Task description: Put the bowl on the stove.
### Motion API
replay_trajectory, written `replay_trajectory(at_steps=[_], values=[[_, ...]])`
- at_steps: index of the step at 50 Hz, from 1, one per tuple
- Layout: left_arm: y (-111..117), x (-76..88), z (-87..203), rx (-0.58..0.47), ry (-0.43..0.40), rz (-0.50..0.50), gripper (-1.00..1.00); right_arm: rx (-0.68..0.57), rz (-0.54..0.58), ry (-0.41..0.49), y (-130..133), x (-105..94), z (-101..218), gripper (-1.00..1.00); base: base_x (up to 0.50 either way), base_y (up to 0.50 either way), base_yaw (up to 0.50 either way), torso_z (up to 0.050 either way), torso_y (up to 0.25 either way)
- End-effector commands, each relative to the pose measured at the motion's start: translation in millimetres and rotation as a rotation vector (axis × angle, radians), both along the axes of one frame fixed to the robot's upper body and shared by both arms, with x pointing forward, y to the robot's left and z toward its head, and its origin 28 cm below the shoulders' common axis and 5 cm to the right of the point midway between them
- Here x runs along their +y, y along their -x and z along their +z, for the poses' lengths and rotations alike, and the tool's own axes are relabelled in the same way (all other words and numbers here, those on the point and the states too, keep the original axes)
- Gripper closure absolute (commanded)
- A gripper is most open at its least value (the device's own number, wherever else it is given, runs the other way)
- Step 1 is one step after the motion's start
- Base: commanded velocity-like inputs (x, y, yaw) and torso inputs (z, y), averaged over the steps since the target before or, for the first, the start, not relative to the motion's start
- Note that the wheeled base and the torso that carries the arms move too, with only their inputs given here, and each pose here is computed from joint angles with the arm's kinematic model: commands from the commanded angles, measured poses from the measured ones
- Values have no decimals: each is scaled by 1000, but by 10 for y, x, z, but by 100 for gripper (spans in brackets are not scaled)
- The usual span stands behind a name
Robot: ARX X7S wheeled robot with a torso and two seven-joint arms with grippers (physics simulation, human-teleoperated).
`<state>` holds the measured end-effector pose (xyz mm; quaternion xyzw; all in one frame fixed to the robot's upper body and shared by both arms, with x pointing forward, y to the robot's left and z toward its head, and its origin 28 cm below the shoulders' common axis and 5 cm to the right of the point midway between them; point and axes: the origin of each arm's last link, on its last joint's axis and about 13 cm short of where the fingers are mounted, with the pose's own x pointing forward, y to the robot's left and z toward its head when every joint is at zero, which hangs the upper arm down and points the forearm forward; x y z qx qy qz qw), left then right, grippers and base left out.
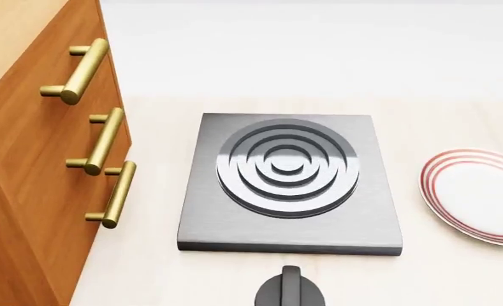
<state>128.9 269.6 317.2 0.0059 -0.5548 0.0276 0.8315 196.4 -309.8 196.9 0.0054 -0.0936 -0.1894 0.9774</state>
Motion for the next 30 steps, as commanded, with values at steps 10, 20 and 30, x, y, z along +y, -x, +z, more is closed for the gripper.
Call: replay_trajectory(at_steps=[10,20,30], values=[[14,15,26,-32,-6,4,-100,93,-2,90,20,-123,190,-100,0,0,0,0,0],[14,23,37,-33,-6,4,-100,166,99,118,179,-335,531,-100,0,0,0,0,0],[25,29,47,-38,-6,9,-100,330,188,162,403,-465,660,-100,0,0,0,0,0]])
